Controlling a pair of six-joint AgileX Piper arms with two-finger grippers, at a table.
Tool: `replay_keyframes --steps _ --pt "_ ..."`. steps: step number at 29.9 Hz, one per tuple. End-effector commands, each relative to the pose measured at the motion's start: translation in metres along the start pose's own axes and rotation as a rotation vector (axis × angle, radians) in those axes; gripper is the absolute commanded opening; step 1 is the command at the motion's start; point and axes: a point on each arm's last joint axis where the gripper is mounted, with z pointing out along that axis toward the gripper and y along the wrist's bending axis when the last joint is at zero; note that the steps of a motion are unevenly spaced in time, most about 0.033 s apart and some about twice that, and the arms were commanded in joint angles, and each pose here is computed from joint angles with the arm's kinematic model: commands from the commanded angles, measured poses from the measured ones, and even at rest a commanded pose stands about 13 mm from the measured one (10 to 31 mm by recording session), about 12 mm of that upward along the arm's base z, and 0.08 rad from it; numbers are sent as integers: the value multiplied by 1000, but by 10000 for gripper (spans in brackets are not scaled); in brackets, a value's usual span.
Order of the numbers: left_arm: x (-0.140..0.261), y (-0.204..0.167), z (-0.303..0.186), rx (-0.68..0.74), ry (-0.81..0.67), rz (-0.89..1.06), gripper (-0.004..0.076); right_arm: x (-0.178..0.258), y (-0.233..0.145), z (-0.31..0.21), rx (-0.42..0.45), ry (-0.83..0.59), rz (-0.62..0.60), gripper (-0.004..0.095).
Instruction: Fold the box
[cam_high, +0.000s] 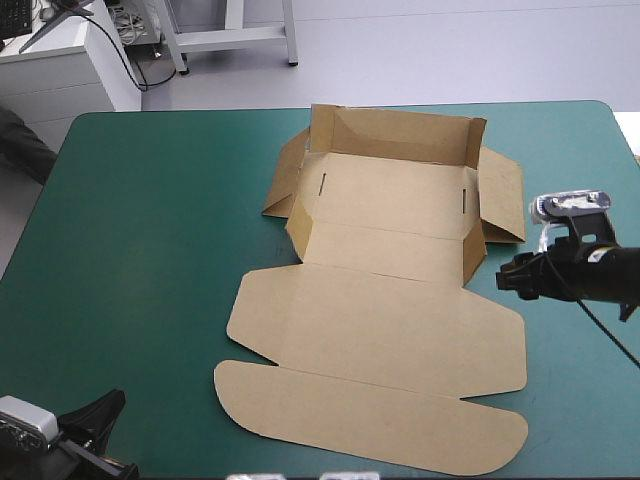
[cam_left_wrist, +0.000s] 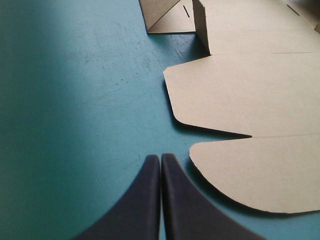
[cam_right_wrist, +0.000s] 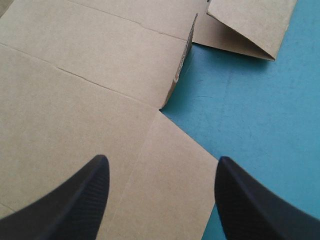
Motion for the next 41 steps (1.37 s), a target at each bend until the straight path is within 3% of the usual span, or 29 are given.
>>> replay_keyframes --steps 1,9,16,21,30,34,41 --pt "-11 -2 -6 24 -94 -8 -8 -27 -5 9 -31 -7 3 573" --pt "-11 -2 -6 24 -94 -8 -8 -59 -18 48 -90 104 26 573" --pt "-11 -2 -6 24 -94 -8 -8 -79 -7 87 -49 204 -68 573" --pt "-11 -2 -6 24 -94 -8 -8 -91 -4 115 1 254 -37 573" --pt "-11 -2 -6 24 -94 -8 -8 -91 -11 159 1 365 3 565" --pt "-11 -2 -6 24 -94 -8 -8 -87 -13 170 -2 404 12 520" --pt "-11 -2 -6 21 -94 -6 -8 -87 -8 170 -5 415 -9 356"
